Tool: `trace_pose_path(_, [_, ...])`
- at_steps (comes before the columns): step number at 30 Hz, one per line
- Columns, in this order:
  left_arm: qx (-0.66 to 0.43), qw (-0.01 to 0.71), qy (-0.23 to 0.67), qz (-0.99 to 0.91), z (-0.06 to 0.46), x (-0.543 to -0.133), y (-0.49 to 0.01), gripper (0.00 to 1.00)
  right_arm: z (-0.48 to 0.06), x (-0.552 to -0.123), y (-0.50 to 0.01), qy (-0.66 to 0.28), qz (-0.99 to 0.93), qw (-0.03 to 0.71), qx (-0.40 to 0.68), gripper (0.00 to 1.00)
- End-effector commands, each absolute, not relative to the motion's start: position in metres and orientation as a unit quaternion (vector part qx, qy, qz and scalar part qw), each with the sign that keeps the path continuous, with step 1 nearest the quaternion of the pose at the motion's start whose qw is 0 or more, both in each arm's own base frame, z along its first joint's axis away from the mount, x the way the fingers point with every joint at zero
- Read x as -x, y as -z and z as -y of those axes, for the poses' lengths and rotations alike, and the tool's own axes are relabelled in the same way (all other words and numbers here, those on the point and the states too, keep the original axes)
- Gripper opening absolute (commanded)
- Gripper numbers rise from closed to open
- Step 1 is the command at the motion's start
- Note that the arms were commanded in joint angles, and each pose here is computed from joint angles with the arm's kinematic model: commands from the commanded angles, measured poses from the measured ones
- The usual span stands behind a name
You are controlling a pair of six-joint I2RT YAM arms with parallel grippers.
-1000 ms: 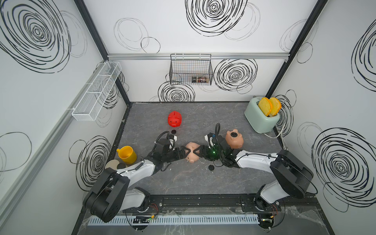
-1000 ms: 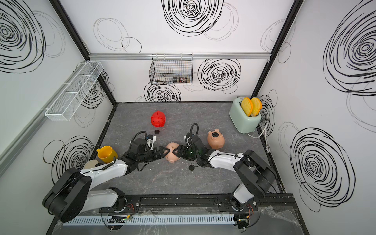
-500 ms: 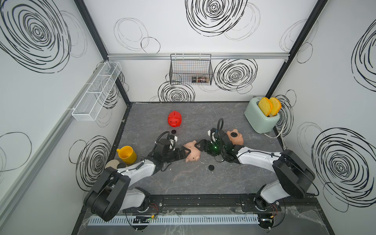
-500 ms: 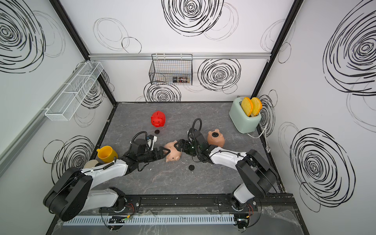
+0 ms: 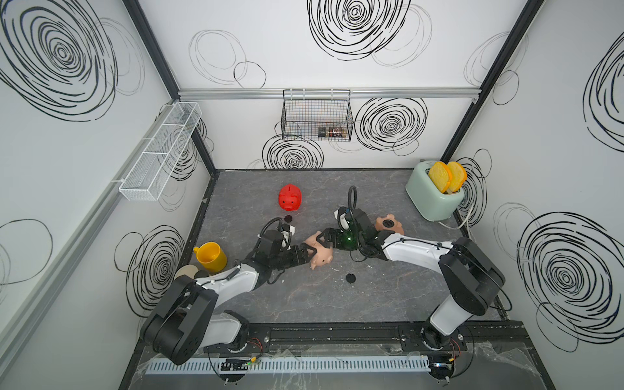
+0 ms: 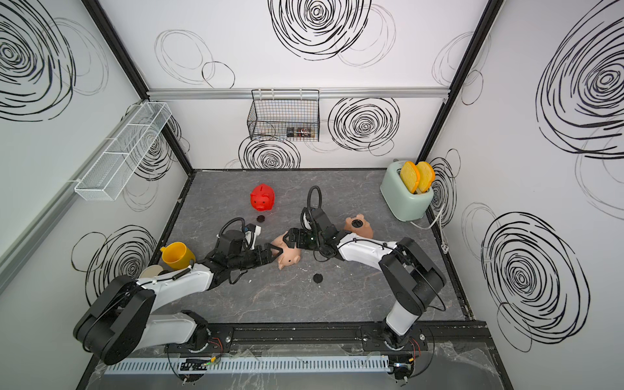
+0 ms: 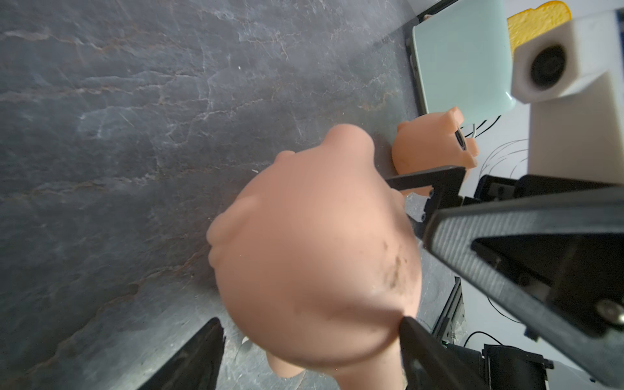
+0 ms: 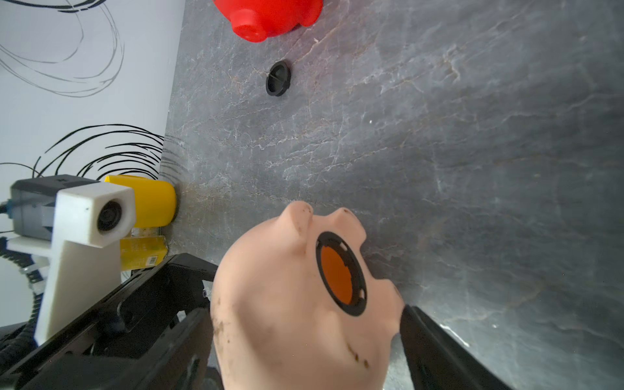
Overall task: Open piggy banks
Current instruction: Adjust the piggy bank at the center of the board.
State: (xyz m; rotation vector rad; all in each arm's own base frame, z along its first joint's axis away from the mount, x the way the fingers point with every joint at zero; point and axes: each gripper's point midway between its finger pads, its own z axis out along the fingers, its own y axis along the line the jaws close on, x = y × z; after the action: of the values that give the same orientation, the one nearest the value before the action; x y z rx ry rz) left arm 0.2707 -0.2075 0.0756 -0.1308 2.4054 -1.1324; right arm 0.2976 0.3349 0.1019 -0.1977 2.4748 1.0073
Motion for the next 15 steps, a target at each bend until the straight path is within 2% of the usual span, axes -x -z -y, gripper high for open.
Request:
trace_pose_path(1, [0.046,0.258,0.410,-0.873,0.207,-0.281,-0.083,0.84,-0.335,-0.307,-0.124,-0.354,-0.885,0.270,0.136,0.92])
trace_pose_path(5, [0.045,0.258,0.410,-0.874,0.207,-0.281,-0.082,0.83,-0.340,-0.311,-0.131,-0.375,-0.873,0.263,0.166,0.92])
trace_pose_path(15, [0.048,0.257,0.407,-0.875,0.205,-0.281,-0.080,0.83,-0.349,-0.305,-0.107,-0.347,-0.894,0.228,0.170,0.92])
